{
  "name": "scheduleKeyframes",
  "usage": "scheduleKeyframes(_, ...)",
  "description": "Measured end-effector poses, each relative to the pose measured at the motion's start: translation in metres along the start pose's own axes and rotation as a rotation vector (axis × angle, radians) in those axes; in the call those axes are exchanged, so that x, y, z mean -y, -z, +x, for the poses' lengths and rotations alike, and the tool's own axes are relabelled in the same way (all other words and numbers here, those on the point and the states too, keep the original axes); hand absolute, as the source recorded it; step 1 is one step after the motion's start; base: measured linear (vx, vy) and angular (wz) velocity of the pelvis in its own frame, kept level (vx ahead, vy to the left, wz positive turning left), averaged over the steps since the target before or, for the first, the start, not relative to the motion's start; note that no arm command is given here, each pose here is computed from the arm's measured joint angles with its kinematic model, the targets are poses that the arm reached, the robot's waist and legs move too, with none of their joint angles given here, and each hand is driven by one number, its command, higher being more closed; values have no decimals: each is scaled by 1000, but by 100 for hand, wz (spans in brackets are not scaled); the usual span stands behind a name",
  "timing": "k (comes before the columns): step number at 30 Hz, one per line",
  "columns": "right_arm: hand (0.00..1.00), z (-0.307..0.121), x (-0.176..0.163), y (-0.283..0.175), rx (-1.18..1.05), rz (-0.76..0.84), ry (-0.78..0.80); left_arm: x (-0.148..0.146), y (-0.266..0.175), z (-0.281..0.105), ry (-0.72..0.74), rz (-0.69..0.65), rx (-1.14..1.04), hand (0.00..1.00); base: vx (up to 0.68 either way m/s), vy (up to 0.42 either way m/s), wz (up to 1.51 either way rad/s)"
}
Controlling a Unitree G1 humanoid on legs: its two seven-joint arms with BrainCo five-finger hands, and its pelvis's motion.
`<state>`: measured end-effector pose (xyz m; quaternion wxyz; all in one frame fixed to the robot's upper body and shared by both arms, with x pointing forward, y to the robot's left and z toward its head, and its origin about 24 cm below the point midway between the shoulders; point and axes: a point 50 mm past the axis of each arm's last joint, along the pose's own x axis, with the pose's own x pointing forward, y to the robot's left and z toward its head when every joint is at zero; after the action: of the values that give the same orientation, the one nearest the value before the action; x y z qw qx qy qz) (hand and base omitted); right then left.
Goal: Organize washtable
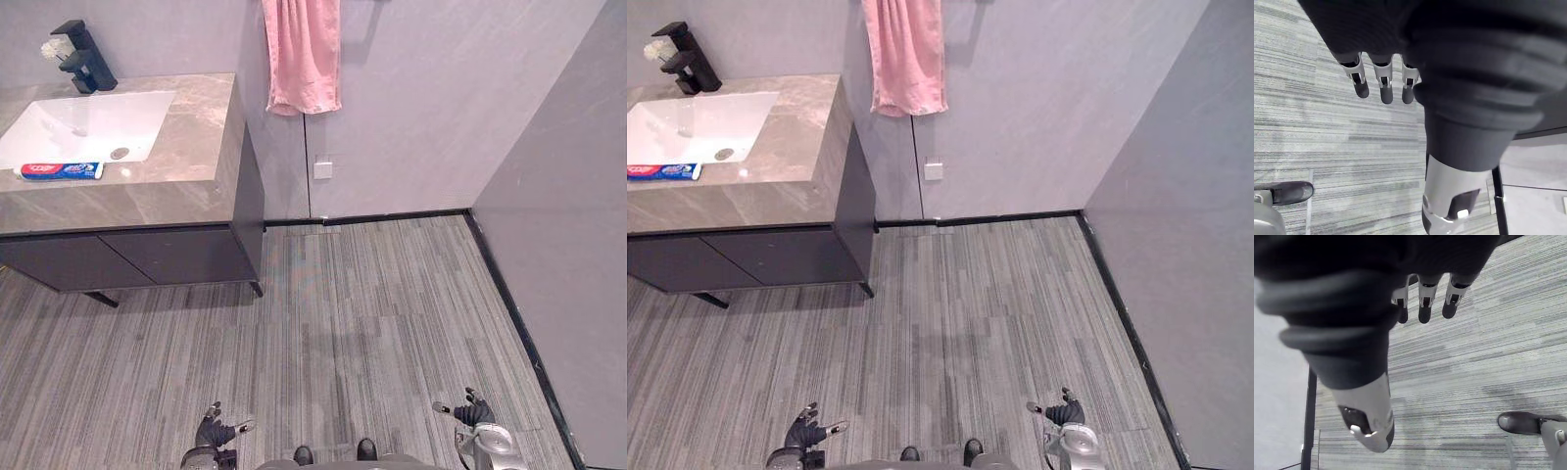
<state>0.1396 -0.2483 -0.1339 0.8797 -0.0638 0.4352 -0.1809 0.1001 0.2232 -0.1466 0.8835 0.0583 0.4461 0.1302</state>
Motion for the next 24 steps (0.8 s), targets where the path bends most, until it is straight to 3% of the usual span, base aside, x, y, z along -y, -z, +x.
scheduleKeyframes(24,0,-1,-10,-1,0,12,-24,10,-12,1,34,15,50,0,19,1,-10)
